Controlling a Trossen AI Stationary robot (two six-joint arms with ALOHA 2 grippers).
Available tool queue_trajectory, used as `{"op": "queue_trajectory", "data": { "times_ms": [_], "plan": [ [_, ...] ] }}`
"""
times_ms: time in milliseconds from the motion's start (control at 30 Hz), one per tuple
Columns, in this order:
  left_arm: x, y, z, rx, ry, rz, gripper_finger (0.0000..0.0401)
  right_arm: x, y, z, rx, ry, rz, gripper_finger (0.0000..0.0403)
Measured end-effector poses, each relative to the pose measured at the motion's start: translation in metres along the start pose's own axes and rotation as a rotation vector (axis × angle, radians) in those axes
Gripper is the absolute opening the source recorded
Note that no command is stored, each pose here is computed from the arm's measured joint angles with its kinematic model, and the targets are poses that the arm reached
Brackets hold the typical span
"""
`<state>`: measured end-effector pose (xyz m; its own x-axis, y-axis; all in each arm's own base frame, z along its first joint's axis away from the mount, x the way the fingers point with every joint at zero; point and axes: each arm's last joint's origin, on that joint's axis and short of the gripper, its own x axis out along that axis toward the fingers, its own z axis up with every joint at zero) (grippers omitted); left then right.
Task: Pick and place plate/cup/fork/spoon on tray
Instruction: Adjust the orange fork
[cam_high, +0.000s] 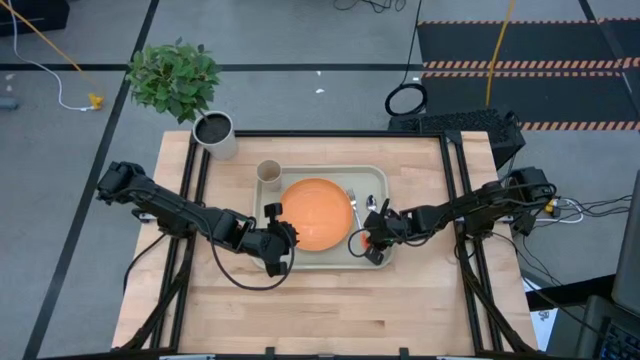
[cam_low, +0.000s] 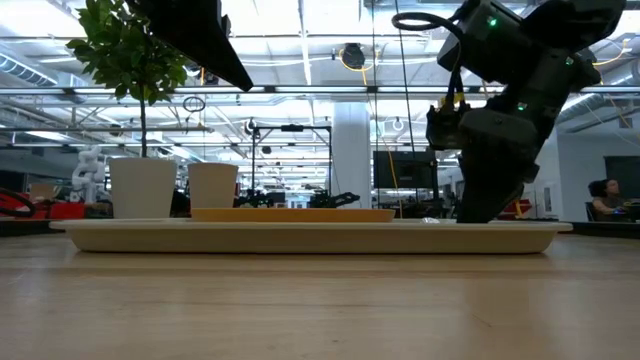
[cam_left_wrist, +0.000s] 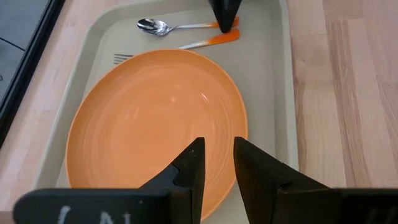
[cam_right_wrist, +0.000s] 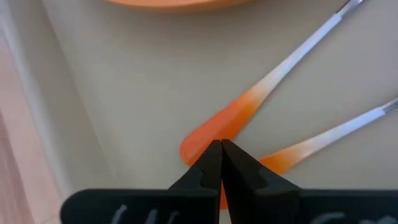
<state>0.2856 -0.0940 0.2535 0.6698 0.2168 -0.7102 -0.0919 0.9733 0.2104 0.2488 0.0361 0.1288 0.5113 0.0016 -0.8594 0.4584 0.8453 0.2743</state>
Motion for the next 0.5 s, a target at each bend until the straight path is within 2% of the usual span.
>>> {"op": "queue_trajectory", "data": {
  "times_ms": [133,267,500],
  "plan": [
    [0.0000,0.0000,0.0000,0.000,0.000,0.000,0.0088,-0.0001,0.0024,0.0000,0.019,-0.008,0.016,0.0000],
    [0.0000,0.0000,0.0000,0.000,0.000,0.000,0.0088,-0.0006,0.0073,-0.0011,-0.008,-0.005,0.057,0.0000],
    [0.0000,-0.0002,0.0009,0.001,-0.009,-0.002,0.0088,0.0023,0.0091,-0.0038,-0.057,0.003,0.050,0.0000]
  ]
}}
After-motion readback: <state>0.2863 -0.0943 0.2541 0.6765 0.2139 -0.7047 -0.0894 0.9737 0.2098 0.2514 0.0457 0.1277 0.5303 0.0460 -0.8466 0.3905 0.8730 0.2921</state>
